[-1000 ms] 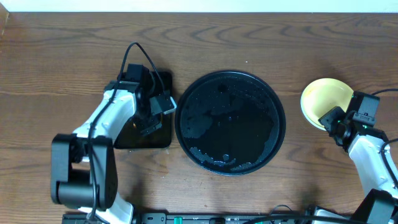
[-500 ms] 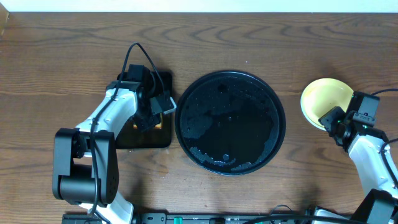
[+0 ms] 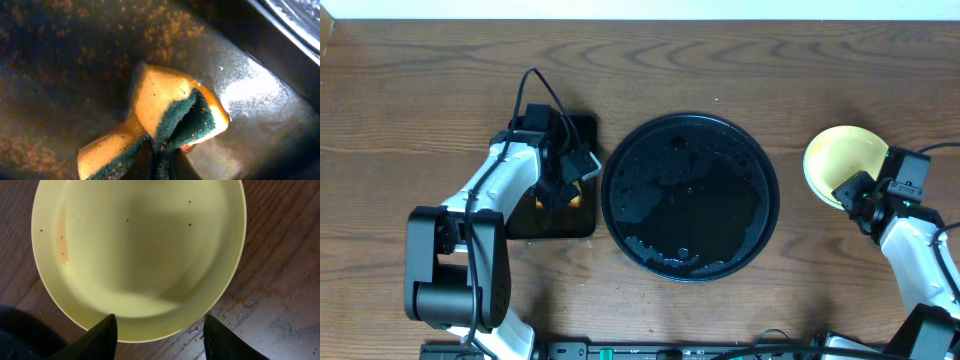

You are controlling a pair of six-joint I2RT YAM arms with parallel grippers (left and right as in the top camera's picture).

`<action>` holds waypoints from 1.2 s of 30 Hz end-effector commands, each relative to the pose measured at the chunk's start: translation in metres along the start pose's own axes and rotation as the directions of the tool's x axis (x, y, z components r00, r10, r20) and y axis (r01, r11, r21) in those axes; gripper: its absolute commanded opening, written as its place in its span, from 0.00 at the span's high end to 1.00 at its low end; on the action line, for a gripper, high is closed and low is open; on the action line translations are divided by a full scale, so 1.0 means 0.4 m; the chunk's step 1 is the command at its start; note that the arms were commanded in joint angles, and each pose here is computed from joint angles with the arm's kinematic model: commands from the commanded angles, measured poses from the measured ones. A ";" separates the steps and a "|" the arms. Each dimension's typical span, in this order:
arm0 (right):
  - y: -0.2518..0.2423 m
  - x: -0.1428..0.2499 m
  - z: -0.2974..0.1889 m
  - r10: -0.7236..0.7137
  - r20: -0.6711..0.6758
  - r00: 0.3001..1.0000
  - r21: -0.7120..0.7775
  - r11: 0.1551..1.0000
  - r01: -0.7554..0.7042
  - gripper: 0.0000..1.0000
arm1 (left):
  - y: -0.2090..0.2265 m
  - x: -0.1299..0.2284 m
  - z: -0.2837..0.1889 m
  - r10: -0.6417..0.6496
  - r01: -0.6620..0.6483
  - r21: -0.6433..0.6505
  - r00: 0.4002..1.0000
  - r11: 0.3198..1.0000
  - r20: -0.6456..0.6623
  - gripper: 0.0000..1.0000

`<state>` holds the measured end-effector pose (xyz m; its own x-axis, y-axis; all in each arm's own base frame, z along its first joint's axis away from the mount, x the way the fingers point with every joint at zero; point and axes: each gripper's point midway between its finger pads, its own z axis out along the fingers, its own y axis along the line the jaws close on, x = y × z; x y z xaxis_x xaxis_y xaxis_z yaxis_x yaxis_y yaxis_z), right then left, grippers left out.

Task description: Clean dirty plates on tray and stack at the side

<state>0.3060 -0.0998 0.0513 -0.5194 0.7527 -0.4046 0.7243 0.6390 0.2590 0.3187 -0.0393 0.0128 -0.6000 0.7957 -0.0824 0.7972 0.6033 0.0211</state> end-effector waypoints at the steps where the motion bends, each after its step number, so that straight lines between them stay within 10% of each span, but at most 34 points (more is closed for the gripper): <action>1: 0.006 0.005 -0.003 -0.016 -0.002 1.000 -0.008 1.000 0.016 0.46 | -0.002 0.001 0.015 -0.190 0.190 0.018 0.982 0.982 -0.007 0.92; 11: 0.004 0.009 -0.003 -0.016 -0.008 1.000 -0.004 1.000 0.016 0.46 | 0.059 -0.058 -0.044 -0.532 0.536 -0.017 0.840 0.844 0.102 0.93; 27: 0.004 0.009 -0.003 -0.016 -0.008 1.000 -0.004 1.000 0.016 0.46 | 0.152 -0.150 -0.149 -0.824 0.859 0.097 0.443 0.503 0.354 0.83; 29: 0.004 0.009 -0.003 -0.016 -0.008 1.000 -0.004 1.000 0.016 0.46 | 0.153 -0.152 -0.149 -0.836 0.870 0.107 0.419 0.482 0.354 0.61; 30: 0.004 0.009 -0.003 -0.016 -0.008 1.000 -0.004 1.000 0.016 0.46 | 0.153 -0.152 -0.149 -0.840 0.873 0.110 0.412 0.475 0.353 0.25; 36: 0.004 0.010 -0.003 -0.016 -0.009 1.000 -0.004 1.000 0.016 0.46 | 0.158 -0.155 -0.152 -0.838 0.873 0.112 0.409 0.475 0.362 0.17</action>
<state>0.3045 -0.0993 0.0504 -0.5222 0.7535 -0.3994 0.7260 0.6385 0.2554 0.3917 -0.0474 0.0646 -0.9110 -0.1695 -0.3759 -0.1213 0.9814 -0.1488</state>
